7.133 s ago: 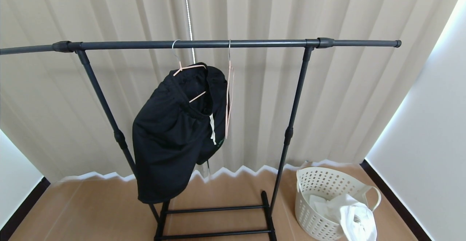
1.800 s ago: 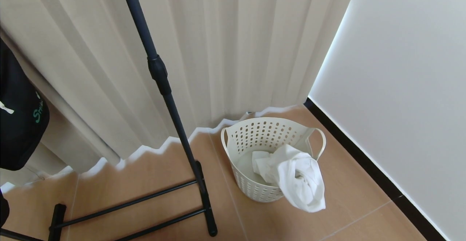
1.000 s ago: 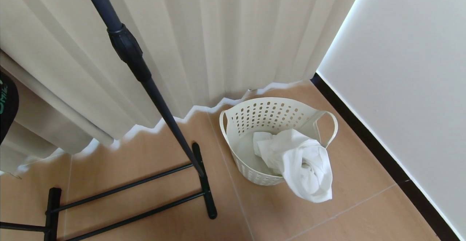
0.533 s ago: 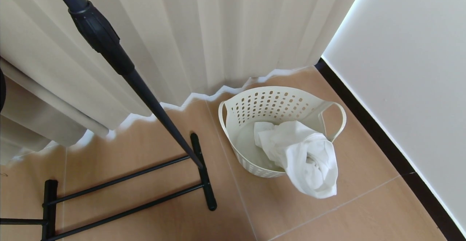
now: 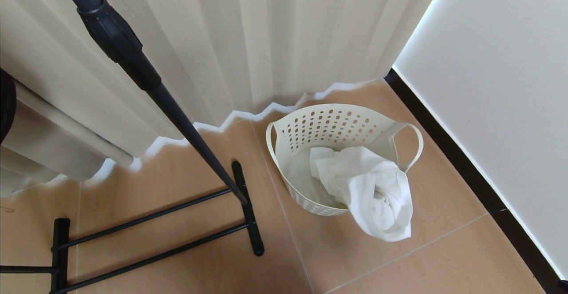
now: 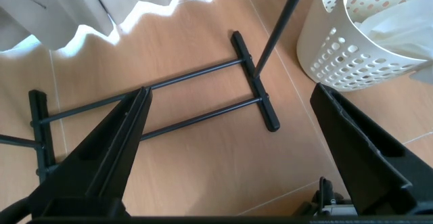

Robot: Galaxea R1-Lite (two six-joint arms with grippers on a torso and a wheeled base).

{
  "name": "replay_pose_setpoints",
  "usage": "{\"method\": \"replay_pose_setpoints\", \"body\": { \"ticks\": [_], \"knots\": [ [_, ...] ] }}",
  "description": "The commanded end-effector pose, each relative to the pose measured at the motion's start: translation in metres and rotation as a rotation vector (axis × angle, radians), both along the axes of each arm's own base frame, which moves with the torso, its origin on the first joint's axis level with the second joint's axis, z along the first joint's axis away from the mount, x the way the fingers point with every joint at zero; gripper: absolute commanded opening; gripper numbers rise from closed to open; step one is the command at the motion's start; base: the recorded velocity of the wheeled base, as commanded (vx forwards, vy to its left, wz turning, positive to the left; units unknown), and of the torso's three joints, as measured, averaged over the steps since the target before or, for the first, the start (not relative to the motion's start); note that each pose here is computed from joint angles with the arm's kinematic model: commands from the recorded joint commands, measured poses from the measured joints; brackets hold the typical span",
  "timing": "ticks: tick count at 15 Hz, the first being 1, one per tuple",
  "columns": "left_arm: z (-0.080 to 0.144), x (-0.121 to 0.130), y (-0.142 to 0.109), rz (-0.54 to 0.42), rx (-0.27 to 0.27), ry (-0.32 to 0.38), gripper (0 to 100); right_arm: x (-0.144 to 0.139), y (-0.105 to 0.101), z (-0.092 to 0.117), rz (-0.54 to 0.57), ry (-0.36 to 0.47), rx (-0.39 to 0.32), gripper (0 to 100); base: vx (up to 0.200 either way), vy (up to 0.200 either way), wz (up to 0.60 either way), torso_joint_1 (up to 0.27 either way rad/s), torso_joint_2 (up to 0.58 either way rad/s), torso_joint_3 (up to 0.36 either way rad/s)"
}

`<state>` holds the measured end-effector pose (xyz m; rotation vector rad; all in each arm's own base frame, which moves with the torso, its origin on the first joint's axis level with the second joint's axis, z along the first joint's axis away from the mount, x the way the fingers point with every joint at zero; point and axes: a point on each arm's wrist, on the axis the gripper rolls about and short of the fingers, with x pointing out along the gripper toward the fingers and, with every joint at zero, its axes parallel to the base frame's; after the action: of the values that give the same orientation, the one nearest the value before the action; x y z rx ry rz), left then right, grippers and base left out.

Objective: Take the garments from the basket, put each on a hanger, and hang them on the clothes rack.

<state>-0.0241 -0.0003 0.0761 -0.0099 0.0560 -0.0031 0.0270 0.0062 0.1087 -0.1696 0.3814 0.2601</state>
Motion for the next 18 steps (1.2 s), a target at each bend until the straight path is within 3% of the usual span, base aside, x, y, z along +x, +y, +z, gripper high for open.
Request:
{"method": "replay_pose_setpoints", "body": {
  "ticks": [1, 2, 3, 6, 8, 9, 10, 14, 18],
  "knots": [
    [0.0, 0.0, 0.0, -0.001, 0.0, -0.002, 100, 0.058, 0.016, 0.015, 0.173, 0.203, -0.245, 100, 0.0, 0.0, 0.0, 0.0, 0.0, 0.0],
    [0.0, 0.0, 0.0, -0.003, 0.0, 0.001, 100, 0.061, 0.017, 0.017, 0.185, 0.202, -0.265, 100, 0.0, 0.0, 0.0, 0.0, 0.0, 0.0],
    [0.0, 0.0, 0.0, -0.001, 0.0, -0.002, 100, 0.092, 0.024, 0.029, 0.274, 0.198, -0.415, 100, 0.0, 0.0, 0.0, 0.0, 0.0, 0.0],
    [0.0, 0.0, 0.0, -0.001, 0.0, -0.001, 100, 0.136, 0.032, 0.038, 0.326, 0.2, -0.658, 100, 0.0, 0.0, 0.0, 0.0, 0.0, 0.0],
    [0.0, 0.0, 0.0, -0.001, 0.0, -0.001, 100, 0.176, 0.041, 0.032, 0.331, 0.234, -0.732, 100, 0.0, 0.0, 0.0, 0.0, 0.0, 0.0],
    [0.0, 0.0, 0.0, -0.001, 0.0, -0.002, 100, 0.18, 0.042, 0.032, 0.325, 0.228, -0.734, 100, 0.0, 0.0, 0.0, 0.0, 0.0, 0.0],
    [0.0, 0.0, 0.0, -0.001, 0.0, -0.002, 100, 0.215, 0.05, 0.023, 0.274, 0.182, -0.75, 100, 0.0, 0.0, 0.0, 0.0, 0.0, 0.0],
    [0.0, 0.0, 0.0, -0.001, 0.0, -0.002, 100, 0.271, 0.052, -0.01, 0.196, 0.156, -0.763, 100, 0.0, 0.0, 0.0, 0.0, 0.0, 0.0],
    [0.0, 0.0, 0.0, -0.001, 0.0, -0.001, 100, 0.31, 0.046, -0.015, 0.146, 0.142, -0.753, 100, 0.0, 0.0, 0.0, 0.0, 0.0, 0.0]
  ]
}}
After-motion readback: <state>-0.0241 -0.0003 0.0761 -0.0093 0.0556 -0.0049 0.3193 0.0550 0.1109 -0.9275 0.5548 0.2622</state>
